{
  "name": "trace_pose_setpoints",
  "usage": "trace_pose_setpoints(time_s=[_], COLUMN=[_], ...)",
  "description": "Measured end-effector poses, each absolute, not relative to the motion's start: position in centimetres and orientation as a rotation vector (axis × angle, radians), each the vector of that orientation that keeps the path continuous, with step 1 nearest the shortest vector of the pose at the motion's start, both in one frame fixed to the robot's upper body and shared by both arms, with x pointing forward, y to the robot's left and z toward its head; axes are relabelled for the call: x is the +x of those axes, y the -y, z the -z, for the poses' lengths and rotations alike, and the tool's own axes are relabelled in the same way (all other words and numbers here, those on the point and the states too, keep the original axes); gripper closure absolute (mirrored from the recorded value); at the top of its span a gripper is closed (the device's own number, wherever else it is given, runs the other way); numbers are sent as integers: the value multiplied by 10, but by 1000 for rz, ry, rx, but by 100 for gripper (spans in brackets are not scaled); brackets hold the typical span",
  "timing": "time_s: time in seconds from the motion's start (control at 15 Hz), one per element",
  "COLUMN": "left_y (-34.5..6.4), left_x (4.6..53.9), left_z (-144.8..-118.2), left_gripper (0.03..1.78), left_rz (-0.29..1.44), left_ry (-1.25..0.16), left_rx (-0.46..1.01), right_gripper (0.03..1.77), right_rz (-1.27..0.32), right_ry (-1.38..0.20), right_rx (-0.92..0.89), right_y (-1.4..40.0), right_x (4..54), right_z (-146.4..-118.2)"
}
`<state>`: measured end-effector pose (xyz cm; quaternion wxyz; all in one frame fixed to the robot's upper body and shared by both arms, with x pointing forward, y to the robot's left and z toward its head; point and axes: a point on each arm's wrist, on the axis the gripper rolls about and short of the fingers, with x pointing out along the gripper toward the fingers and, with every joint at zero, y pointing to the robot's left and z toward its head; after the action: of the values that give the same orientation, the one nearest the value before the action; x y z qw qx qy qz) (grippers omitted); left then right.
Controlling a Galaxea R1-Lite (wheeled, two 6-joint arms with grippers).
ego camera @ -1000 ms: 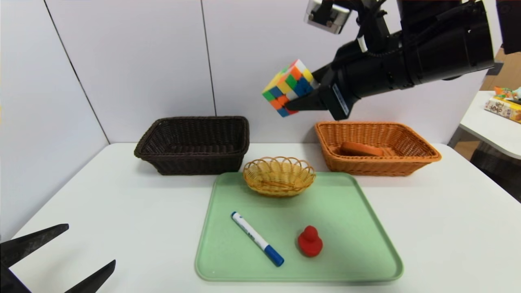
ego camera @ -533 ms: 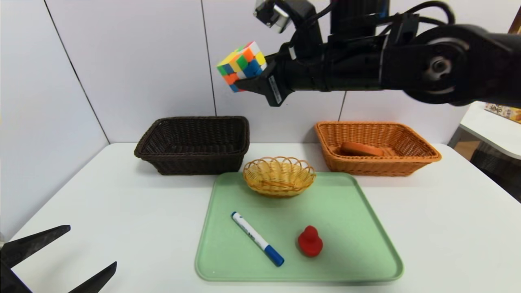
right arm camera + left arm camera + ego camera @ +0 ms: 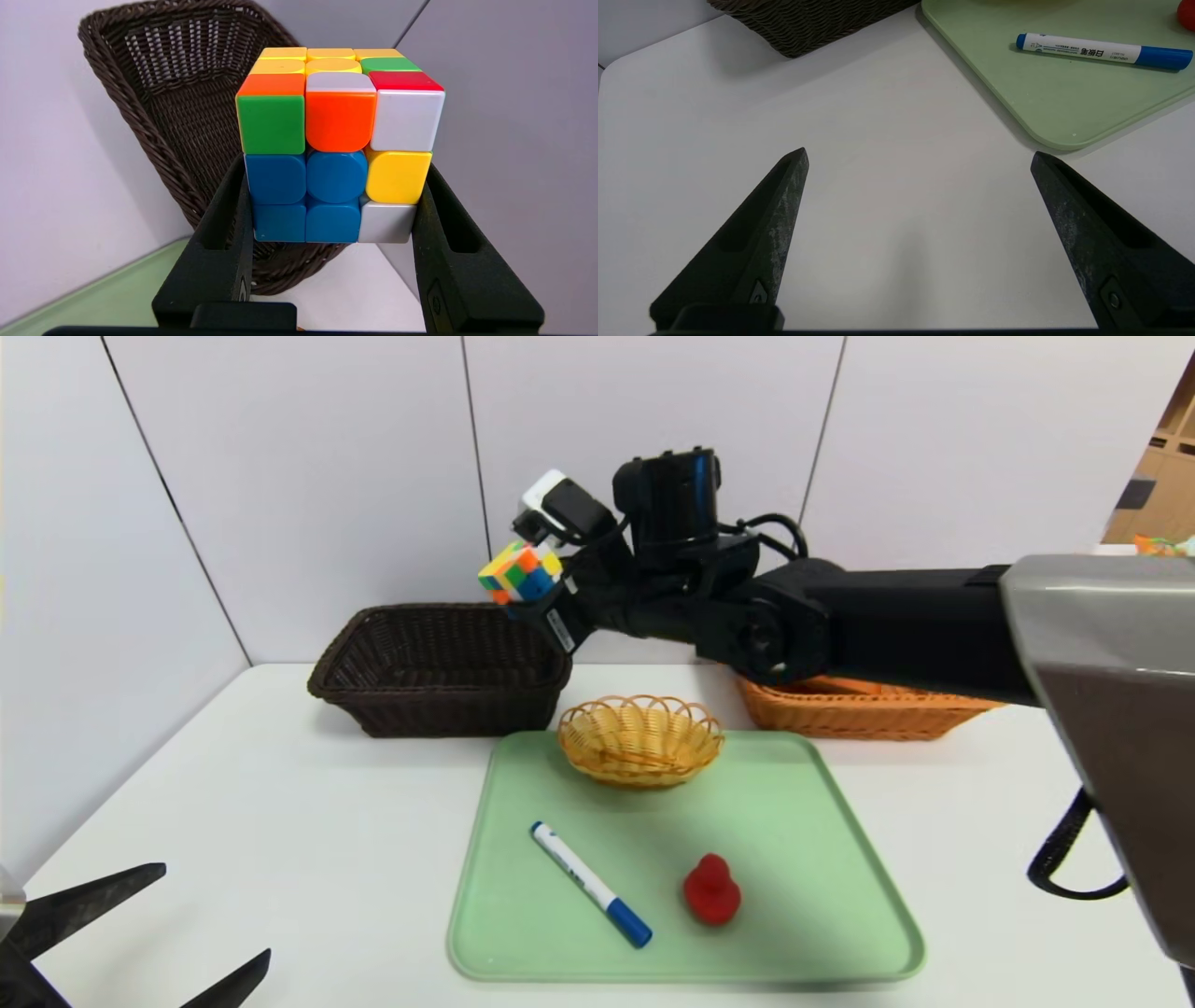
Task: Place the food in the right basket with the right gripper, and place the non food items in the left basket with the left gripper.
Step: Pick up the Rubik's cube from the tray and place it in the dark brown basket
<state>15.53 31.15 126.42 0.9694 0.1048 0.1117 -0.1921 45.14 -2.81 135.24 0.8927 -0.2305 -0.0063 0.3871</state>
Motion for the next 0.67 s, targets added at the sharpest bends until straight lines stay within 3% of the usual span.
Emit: trace_pose_setpoints(time_s=[0.4, 0.67], left_y=[-312, -312], left_x=[154, 153], left_z=[-1259, -1257], left_gripper=[12, 12], left_rz=[389, 389], left_ry=[-241, -244], left_rx=[213, 214], right_gripper=[88, 88], right_rz=[-800, -794], right_ry=[-60, -90], right_rx=[-504, -517], right_y=[4, -1], right_x=[465, 467], right_z=[-1301, -1286])
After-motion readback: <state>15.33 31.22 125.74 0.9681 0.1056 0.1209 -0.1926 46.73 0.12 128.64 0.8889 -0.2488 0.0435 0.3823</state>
